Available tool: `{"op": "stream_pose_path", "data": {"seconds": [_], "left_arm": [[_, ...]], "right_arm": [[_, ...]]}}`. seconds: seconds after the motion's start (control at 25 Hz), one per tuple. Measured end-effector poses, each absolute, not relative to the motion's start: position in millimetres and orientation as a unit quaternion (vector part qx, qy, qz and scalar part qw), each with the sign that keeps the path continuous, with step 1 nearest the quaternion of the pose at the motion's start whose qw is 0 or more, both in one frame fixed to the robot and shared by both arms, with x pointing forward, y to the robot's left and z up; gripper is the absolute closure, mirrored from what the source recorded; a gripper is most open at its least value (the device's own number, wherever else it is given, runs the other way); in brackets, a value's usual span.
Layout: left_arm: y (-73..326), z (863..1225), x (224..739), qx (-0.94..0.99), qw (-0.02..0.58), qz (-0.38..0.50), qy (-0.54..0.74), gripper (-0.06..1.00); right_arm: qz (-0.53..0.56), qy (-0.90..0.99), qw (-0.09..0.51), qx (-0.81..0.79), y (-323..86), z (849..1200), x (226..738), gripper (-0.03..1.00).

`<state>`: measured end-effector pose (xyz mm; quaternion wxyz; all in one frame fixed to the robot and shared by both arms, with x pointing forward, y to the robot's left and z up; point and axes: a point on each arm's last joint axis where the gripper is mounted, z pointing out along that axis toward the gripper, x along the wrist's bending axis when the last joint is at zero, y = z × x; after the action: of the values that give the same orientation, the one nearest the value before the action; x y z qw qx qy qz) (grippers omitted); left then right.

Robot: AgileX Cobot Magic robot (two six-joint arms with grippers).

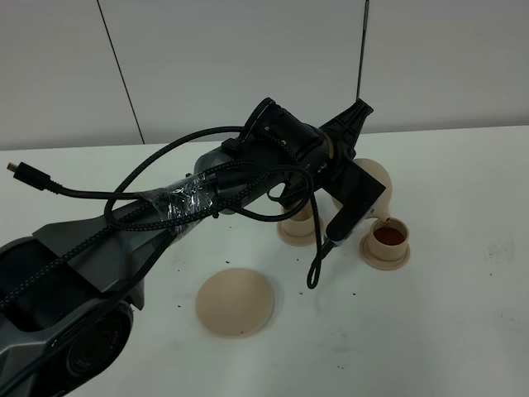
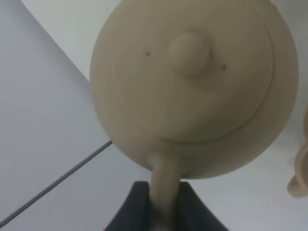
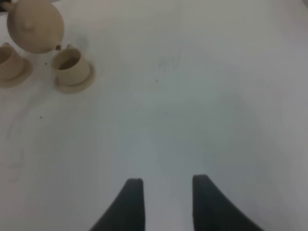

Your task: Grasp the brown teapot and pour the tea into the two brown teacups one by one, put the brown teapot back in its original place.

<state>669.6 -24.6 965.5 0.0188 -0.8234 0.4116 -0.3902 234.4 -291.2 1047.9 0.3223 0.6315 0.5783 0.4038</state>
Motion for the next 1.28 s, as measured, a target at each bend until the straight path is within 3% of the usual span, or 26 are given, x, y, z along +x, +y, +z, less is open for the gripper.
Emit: {"op": "stream_pose_path", "data": {"seconds": [1.28], "left_arm": [[-26.2,967.0,670.4,-0.810,0.021,-0.401,0.427,0.78]], "right_arm": [[0.404,0.578,0.322,0.631,-291.2,1047.9,234.4,0.73]]}}
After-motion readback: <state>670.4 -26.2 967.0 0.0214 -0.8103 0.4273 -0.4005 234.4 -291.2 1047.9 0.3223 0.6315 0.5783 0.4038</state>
